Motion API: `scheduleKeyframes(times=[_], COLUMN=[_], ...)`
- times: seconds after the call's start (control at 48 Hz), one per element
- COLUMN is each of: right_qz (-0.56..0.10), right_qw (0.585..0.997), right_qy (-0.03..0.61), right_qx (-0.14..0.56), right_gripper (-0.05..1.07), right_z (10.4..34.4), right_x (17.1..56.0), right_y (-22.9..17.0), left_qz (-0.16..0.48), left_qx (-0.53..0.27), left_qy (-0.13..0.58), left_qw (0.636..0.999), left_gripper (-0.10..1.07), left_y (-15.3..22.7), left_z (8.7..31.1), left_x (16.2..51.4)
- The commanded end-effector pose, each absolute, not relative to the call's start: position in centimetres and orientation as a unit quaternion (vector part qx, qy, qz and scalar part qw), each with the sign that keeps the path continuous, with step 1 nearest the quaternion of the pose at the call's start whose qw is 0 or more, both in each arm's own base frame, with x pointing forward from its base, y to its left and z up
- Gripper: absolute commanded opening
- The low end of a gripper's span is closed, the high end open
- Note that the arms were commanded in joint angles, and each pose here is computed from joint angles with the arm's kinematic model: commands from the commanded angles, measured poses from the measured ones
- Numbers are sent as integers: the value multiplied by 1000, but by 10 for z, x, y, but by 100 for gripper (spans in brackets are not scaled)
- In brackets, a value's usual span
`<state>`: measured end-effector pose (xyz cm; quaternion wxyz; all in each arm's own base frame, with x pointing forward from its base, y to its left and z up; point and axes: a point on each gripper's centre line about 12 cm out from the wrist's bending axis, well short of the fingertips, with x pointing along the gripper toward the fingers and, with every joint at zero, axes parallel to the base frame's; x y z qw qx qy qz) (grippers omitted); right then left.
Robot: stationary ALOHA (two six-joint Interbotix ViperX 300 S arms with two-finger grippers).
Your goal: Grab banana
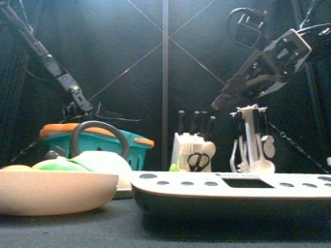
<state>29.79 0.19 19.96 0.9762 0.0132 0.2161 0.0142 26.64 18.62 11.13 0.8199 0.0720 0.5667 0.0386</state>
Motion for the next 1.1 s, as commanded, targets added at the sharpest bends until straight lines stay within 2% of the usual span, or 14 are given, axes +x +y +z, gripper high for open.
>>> scheduleKeyframes(times=[0.0,0.125,0.333,0.479,0.688,1.083], right_qz=[15,14,15,14,14,13], right_qw=[977,977,976,976,975,975], right_qy=[210,214,216,217,220,221], right_qx=[15,15,15,15,15,16], right_gripper=[90,90,90,90,90,90], right_z=[203,201,199,199,199,198], right_x=[300,301,301,301,301,301], right_y=[2,2,2,2,2,2], left_qz=[48,48,48,54,54,81], left_qx=[73,72,71,80,108,135], left_qy=[557,557,557,544,514,454], left_qw=[826,826,826,833,849,877], left_gripper=[96,90,73,64,63,63], left_y=[191,192,192,192,183,172], left_z=[117,116,115,127,155,205], left_x=[272,272,272,275,283,272])
